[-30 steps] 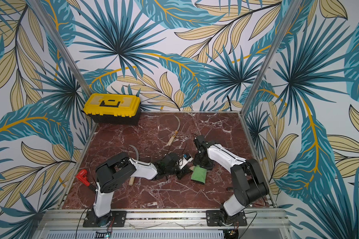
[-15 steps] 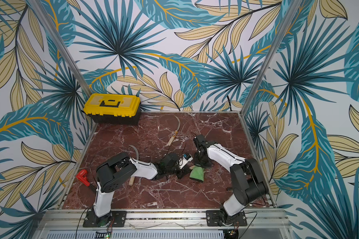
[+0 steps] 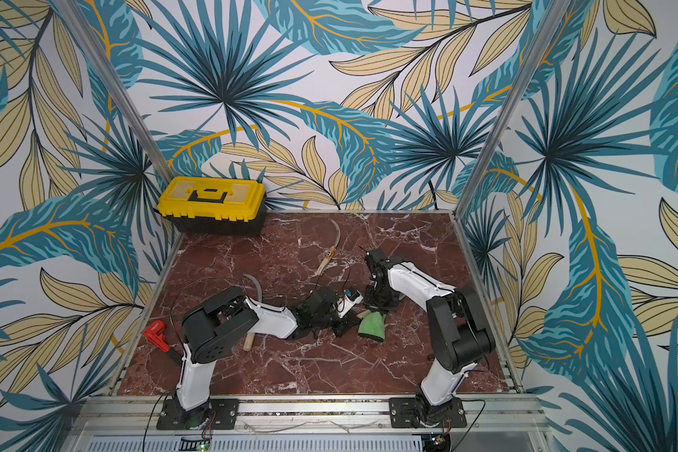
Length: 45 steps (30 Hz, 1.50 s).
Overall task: Wipe small sickles with rags
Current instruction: Wipe the small sickle at the center of the board.
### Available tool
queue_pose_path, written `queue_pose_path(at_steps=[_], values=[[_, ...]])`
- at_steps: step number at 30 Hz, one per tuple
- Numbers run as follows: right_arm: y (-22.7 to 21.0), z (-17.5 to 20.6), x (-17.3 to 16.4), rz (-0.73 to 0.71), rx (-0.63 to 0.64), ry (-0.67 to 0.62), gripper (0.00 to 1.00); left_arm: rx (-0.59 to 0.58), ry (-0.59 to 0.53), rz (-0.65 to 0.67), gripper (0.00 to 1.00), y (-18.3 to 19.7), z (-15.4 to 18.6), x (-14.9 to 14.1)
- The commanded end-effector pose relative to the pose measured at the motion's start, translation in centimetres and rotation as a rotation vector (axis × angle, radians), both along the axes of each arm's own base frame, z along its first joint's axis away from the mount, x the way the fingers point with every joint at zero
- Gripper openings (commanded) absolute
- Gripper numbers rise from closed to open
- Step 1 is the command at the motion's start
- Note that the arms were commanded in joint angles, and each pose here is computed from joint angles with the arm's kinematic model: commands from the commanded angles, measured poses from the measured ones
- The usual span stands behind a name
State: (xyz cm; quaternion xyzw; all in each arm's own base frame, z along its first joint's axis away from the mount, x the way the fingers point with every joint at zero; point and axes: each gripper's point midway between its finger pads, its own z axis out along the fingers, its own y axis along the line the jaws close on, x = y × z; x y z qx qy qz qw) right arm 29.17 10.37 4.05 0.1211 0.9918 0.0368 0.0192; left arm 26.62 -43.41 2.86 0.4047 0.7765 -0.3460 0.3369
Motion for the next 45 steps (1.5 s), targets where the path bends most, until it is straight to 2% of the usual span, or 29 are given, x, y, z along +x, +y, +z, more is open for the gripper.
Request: queue_pose_path(at_steps=[1, 8, 18, 23, 28, 34, 45], values=[[-3.7, -1.9, 0.9, -0.013, -0.135, 0.002, 0.13, 0.086, 0.091, -0.019, 0.0, 1.5, -3.7, -1.9], [-5.9, 0.8, 1.7, 0.003, -0.193, -0.023, 0.13, 0.086, 0.095, -0.018, 0.0, 1.6, -3.8, -1.9], [-0.2, 4.7, 0.0, 0.13, 0.046, -0.048, 0.11, 0.081, 0.092, -0.02, 0.0, 1.5, -3.7, -1.9], [1.5, 3.6, -0.1, 0.163, 0.106, -0.023, 0.11, 0.076, 0.089, -0.019, 0.0, 1.4, -3.8, -1.8], [2.7, 0.6, 0.2, 0.18, 0.156, 0.047, 0.11, 0.074, 0.083, -0.017, 0.0, 1.4, -3.8, -1.8], [1.8, -2.1, 0.3, 0.177, 0.09, 0.132, 0.1, 0.084, 0.071, -0.007, 0.0, 1.9, -3.9, -1.7], [-3.6, -2.3, -1.1, 0.158, -0.123, 0.208, 0.1, 0.105, 0.06, 0.015, 0.0, 3.1, -4.0, -1.8]])
